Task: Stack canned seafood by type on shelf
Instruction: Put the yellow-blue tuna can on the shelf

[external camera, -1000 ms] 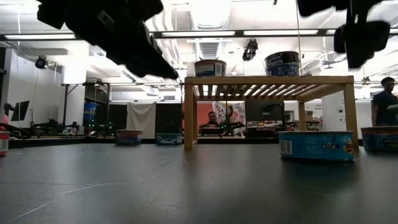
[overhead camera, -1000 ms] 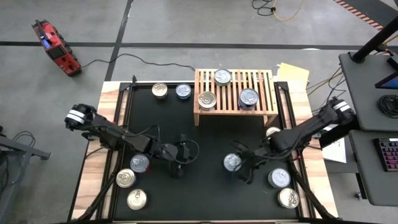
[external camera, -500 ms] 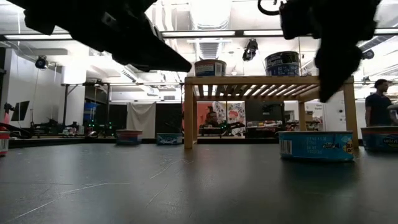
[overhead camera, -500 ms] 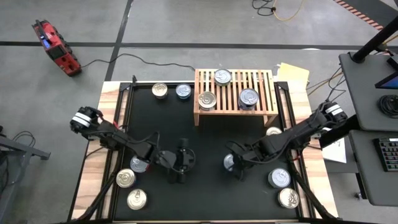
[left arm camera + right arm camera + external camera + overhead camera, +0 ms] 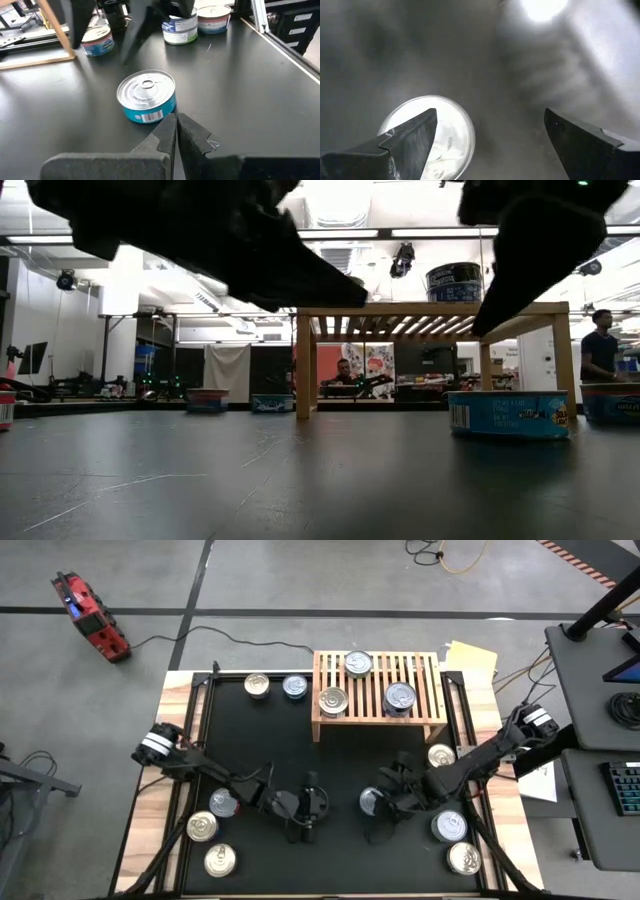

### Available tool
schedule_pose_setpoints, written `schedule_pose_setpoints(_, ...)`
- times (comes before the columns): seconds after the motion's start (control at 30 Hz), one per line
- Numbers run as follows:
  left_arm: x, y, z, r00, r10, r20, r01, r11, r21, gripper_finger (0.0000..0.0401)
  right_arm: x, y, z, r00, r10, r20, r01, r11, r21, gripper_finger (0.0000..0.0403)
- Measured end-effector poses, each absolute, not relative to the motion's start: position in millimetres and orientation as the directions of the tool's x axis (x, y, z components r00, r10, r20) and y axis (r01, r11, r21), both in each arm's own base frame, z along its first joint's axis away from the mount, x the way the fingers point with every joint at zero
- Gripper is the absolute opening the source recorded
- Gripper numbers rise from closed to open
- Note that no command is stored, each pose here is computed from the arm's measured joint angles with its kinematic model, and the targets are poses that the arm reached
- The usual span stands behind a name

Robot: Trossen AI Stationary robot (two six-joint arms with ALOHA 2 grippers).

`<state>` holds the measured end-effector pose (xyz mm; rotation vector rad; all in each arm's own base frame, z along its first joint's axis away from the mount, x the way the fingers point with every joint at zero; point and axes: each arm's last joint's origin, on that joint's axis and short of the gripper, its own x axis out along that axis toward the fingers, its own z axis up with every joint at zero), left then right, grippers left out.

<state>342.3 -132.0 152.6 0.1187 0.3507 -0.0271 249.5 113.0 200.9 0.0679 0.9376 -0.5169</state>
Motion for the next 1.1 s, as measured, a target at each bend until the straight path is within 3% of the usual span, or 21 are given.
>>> schedule_pose_setpoints(0.43, 389, -152, 140, 0.947, 0.009, -0.320, 0.041, 0.988, 0.150, 0.0001, 220, 141, 183, 0.554, -0.447, -0.702, 0.449, 0.871, -0.200, 0.0359)
schedule_pose_setpoints(0.83, 423, -162, 129, 0.955, 0.071, -0.288, -0.022, 0.985, 0.171, 0.0001, 223, 143, 182, 0.572, -0.407, -0.712, 0.393, 0.898, -0.197, 0.0359)
schedule_pose_setpoints(1.1, 436, -162, 123, 0.952, 0.133, -0.275, -0.088, 0.981, 0.171, 0.0001, 227, 140, 184, 0.588, -0.432, -0.684, 0.483, 0.866, -0.131, 0.0359)
